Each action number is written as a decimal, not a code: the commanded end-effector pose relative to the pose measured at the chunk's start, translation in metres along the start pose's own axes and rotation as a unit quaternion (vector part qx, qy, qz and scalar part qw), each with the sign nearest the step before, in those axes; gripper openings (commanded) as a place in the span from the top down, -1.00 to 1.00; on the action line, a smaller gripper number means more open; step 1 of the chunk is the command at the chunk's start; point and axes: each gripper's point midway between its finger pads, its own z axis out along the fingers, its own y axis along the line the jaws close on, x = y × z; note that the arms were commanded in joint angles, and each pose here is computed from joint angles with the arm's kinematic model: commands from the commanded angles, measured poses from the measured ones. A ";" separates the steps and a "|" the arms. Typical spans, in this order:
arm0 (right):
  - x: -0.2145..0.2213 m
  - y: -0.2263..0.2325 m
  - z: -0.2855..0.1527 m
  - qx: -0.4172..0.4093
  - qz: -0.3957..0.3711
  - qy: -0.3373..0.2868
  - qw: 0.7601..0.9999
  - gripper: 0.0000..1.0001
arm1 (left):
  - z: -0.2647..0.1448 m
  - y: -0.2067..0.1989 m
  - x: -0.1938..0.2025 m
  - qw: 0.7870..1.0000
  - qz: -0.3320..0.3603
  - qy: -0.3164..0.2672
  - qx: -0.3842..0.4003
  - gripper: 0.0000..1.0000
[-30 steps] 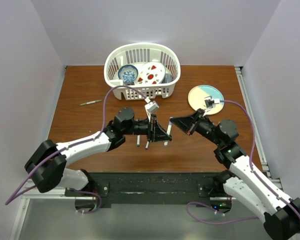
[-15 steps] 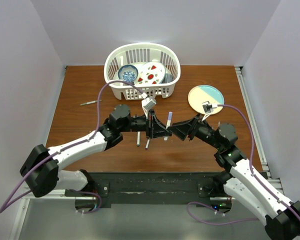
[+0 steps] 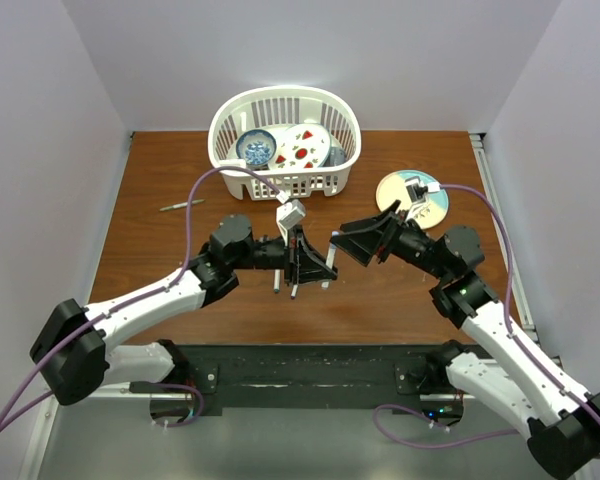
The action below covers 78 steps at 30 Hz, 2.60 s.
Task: Insert the pens into the pen caps
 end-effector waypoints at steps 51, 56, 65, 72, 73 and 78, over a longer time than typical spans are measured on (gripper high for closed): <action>0.154 -0.025 -0.033 -0.035 0.076 0.172 0.982 1.00 | -0.006 0.023 -0.114 0.983 0.117 -0.140 -0.013 1.00; 0.169 -0.022 -0.032 -0.042 0.070 0.191 0.978 1.00 | -0.004 0.019 -0.134 0.981 0.125 -0.148 0.010 1.00; 0.195 -0.020 -0.032 -0.045 0.061 0.253 0.964 1.00 | -0.009 0.036 -0.159 0.980 0.143 -0.140 -0.007 1.00; 0.216 -0.015 -0.035 -0.052 0.069 0.300 0.950 1.00 | -0.022 0.047 -0.189 0.974 0.176 -0.138 -0.032 1.00; 0.217 -0.014 -0.034 -0.055 0.069 0.302 0.949 1.00 | -0.021 0.051 -0.191 0.974 0.176 -0.136 -0.039 1.00; 0.225 -0.011 -0.034 -0.054 0.083 0.318 0.943 1.00 | -0.025 0.056 -0.210 0.969 0.200 -0.135 -0.059 1.00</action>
